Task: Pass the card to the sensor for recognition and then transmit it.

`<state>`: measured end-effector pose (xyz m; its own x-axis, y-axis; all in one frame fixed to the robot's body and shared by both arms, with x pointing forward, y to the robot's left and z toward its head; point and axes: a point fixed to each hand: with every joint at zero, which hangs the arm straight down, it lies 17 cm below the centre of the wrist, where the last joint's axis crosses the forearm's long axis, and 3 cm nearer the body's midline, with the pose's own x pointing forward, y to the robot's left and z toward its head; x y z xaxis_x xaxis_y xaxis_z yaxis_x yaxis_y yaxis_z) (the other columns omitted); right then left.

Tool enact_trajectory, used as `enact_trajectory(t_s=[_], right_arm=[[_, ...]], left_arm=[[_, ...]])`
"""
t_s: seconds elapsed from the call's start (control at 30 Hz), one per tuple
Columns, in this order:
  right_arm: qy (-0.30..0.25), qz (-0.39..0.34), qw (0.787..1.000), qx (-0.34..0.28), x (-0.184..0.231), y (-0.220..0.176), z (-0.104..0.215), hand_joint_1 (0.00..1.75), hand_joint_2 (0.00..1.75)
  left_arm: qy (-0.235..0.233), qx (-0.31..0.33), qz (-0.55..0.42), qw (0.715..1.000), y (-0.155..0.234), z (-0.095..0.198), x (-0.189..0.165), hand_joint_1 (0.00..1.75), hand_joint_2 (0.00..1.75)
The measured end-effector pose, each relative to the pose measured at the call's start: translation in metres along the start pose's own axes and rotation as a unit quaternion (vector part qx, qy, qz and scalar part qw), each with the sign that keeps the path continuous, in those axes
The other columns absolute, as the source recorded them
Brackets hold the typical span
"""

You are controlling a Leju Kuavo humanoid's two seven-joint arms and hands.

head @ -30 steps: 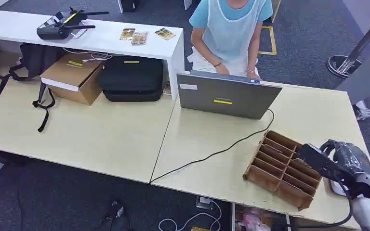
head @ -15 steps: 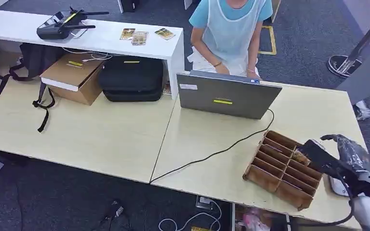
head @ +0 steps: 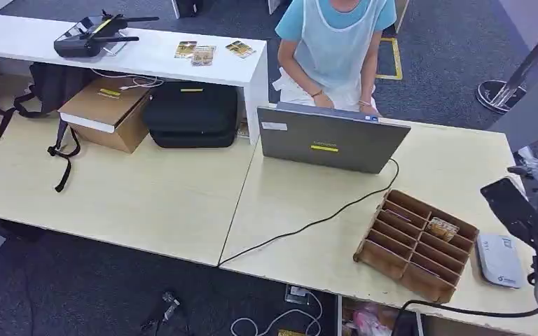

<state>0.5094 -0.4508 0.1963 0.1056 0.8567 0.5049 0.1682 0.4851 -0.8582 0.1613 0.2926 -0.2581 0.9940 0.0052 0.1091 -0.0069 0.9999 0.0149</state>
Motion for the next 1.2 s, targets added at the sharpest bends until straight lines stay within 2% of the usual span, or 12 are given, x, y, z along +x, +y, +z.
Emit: enact_trajectory(t_s=[0.2,0.23,0.37,0.43,0.7,0.77,1.03,1.2], right_arm=[[-0.008,-0.021,1.000,-0.014,0.006,-0.010,0.004,0.63,1.75],[-0.012,-0.030,0.999,-0.015,0.007,-0.012,0.006,0.54,1.75],[-0.025,-0.051,0.998,-0.012,0.011,-0.012,0.028,0.45,1.75],[-0.031,-0.059,0.998,-0.013,0.012,-0.013,0.042,0.35,1.75],[-0.050,-0.088,0.995,0.010,0.022,-0.002,0.101,0.37,1.75],[-0.053,-0.095,0.994,0.019,0.027,0.004,0.112,0.42,1.75],[-0.057,-0.096,0.993,0.049,0.045,0.034,0.148,0.47,1.75],[-0.067,-0.076,0.992,0.080,0.055,0.057,0.159,0.42,1.75]], left_arm=[[0.001,0.005,0.002,1.000,0.002,0.000,-0.001,0.00,0.00],[0.001,0.006,0.003,1.000,0.002,-0.001,-0.001,0.00,0.00],[0.005,0.007,0.011,1.000,0.003,-0.002,-0.007,0.00,0.00],[0.009,0.007,0.013,1.000,0.004,-0.002,-0.012,0.00,0.00],[0.017,0.011,0.011,1.000,0.006,-0.004,-0.024,0.00,0.00],[0.019,0.012,0.011,1.000,0.006,-0.004,-0.026,0.00,0.00],[0.021,0.015,0.006,1.000,0.007,-0.004,-0.028,0.00,0.00],[0.021,0.015,0.014,1.000,0.008,-0.004,-0.028,0.00,0.00]])
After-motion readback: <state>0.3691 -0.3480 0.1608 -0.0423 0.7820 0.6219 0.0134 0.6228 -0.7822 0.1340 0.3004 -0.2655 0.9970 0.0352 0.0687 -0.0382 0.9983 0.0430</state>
